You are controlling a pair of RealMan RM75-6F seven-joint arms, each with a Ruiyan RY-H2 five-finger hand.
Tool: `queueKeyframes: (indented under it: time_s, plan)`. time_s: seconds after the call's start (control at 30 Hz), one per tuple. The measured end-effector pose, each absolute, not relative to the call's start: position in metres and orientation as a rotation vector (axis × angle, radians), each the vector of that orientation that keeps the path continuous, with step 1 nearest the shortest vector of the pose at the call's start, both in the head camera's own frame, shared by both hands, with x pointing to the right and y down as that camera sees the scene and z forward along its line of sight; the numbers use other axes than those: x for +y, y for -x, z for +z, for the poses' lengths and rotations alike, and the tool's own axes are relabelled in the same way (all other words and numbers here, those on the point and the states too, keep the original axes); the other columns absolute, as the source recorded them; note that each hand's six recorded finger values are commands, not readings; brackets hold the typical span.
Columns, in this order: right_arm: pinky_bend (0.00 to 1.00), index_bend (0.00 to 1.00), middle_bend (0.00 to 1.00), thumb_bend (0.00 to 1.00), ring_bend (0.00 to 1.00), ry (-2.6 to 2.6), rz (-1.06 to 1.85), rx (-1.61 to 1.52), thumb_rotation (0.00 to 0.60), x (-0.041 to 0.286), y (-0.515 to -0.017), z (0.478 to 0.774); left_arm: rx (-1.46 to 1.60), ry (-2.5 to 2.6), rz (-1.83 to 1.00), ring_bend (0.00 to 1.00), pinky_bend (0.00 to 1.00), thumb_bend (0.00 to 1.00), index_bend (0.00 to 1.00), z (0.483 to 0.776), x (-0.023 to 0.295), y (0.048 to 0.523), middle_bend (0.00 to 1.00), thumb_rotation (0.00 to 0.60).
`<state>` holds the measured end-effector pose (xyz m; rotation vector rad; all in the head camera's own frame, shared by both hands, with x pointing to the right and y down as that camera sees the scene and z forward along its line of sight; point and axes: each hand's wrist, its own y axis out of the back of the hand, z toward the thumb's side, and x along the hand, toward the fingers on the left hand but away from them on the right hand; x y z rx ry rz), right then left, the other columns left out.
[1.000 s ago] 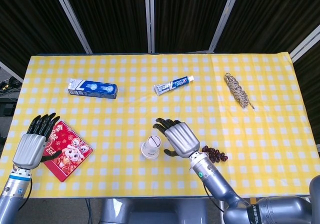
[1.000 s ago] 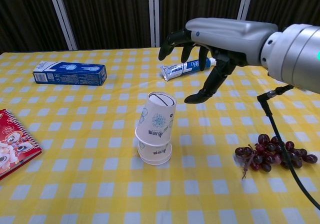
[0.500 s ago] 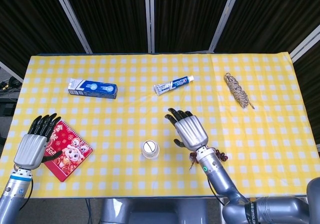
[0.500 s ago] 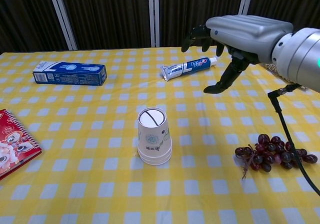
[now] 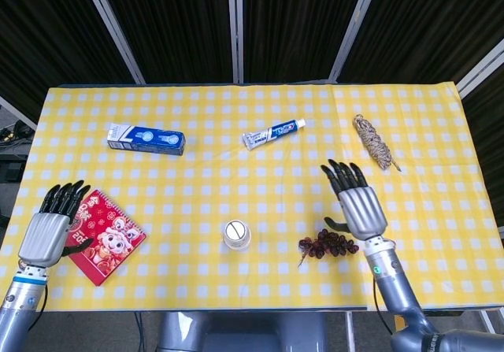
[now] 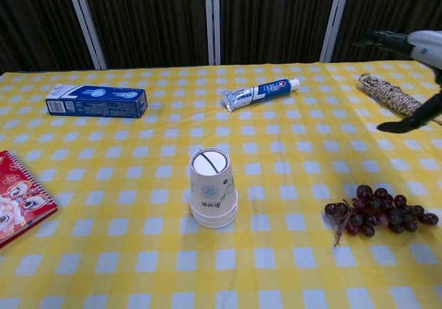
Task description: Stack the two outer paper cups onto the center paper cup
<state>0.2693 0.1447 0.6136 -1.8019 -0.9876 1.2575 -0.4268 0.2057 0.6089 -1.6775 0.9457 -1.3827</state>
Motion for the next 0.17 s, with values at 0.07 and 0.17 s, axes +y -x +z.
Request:
queueKeyframes:
  time_s: [0.07, 0.17]
  plan:
    - [0.0, 0.0, 0.0, 0.07, 0.0, 1.796, 1.282, -1.025, 0.6, 0.153, -0.295, 0.616, 0.945, 1.672, -1.394, 0.0, 0.0, 0.12, 0.0, 0.61, 0.208, 0.429, 0.0, 0.6]
    - [0.0, 0.0, 0.0, 0.07, 0.0, 1.762, 1.318, -1.078, 0.6, 0.17, -0.34, 0.617, 0.939, 1.656, -1.409, 0.0, 0.0, 0.12, 0.0, 0.611, 0.213, 0.434, 0.0, 0.6]
